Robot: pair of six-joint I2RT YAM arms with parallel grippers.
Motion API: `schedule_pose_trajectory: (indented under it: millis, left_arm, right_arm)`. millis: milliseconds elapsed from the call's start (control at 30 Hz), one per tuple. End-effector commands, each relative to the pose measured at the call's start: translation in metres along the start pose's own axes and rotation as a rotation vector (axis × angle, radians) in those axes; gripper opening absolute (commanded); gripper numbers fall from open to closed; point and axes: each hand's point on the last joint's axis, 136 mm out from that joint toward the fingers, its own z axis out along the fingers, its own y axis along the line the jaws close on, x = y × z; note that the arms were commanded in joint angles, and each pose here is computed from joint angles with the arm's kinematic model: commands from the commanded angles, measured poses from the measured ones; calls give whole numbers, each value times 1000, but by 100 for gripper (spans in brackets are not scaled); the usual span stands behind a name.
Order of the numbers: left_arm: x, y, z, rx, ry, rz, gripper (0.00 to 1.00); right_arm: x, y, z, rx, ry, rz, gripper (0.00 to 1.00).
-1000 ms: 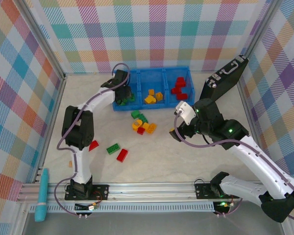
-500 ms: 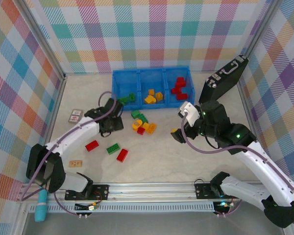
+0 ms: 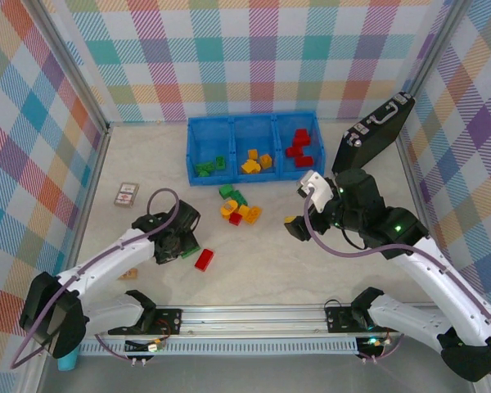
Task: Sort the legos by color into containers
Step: Pick up the lego from the bottom-left of the table.
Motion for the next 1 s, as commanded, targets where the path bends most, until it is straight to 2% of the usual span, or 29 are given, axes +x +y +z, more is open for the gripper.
schedule_pose_trajectory:
  millis: [0,233,567,767,967]
  left_arm:
    - [2,-14,5,41,3,-37,77]
    - [-2,-28,9,63,-9,-16,87]
    - [3,-30,27,29,14,3,89]
    - [2,-32,36,4,21,15,87]
    - [6,-36,48,4,49,13,74]
  right_arm:
    - [-5,6,-3,-27,-26,13,99]
    - [-2,6,0,-31,-13,19,99]
    - [1,5,3,-23,1,18,99]
    - [4,4,6,-20,12,17,99]
    - [5,7,11,-43,22,24,99]
